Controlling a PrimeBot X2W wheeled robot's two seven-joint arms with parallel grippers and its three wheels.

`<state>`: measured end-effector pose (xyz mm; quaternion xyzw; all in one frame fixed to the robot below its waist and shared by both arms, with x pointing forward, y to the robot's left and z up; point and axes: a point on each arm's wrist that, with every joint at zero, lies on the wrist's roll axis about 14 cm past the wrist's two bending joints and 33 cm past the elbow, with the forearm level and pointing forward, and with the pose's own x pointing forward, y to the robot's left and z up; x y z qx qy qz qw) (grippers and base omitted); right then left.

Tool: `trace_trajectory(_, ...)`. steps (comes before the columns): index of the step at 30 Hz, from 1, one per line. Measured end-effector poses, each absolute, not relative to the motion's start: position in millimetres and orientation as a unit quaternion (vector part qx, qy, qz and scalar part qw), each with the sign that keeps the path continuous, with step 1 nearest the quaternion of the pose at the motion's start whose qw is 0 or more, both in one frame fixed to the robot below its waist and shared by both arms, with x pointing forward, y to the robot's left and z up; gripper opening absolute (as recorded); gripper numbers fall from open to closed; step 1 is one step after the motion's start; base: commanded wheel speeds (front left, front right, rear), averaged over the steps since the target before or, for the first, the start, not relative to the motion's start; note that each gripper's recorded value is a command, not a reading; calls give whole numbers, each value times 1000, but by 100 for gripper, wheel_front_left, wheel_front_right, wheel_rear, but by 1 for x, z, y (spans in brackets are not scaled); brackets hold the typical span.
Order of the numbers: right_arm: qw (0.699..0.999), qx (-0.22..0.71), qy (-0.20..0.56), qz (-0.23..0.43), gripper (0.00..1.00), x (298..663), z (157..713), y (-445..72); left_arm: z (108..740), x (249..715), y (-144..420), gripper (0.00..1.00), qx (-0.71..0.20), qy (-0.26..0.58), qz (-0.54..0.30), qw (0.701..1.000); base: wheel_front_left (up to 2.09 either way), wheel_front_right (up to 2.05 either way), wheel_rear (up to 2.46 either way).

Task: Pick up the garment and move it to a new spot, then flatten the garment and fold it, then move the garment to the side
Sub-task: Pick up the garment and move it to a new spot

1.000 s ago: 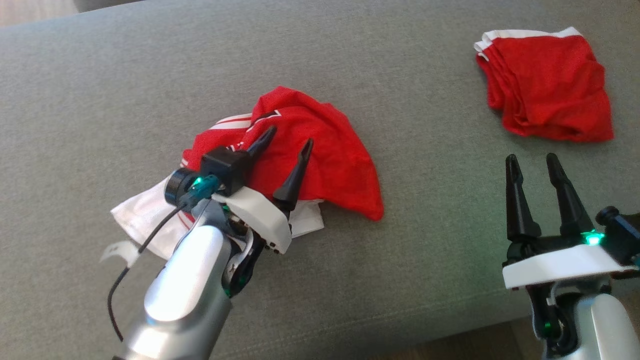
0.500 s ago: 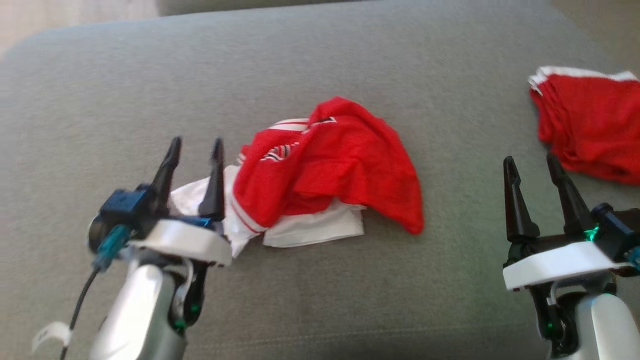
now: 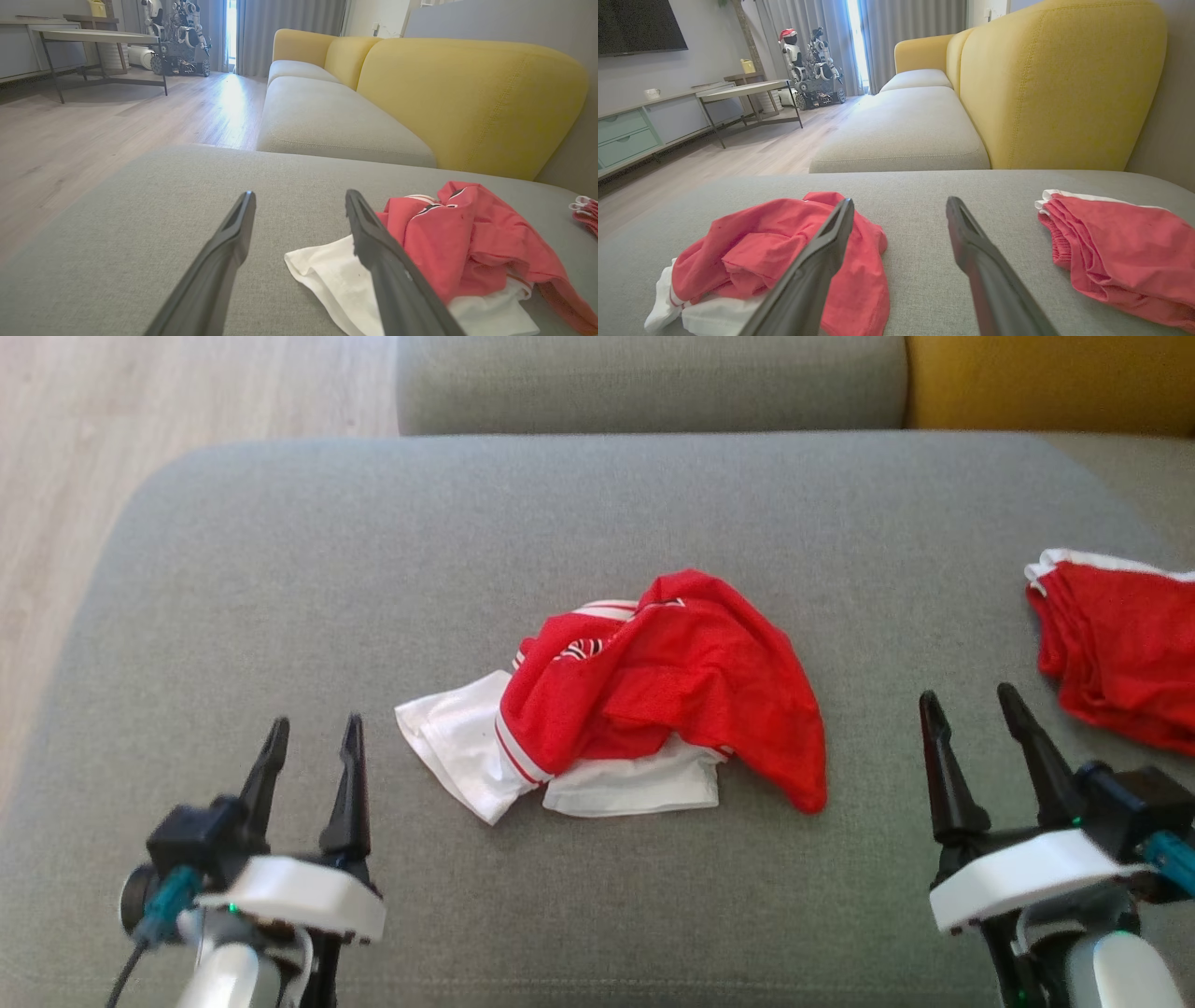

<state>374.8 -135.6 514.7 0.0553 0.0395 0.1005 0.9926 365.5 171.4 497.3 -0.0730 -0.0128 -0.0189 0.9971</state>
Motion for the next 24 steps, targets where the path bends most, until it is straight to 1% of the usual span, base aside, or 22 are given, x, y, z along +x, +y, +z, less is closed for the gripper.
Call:
trace_trajectory(8,992,51,50,105,100,358,512,-133,492,343,173,100,-67,-5,-16,998,0,0,0)
trace_trajectory(24,992,48,53,106,100,355,512,-133,492,343,173,100,-61,-3,-17,998,0,0,0)
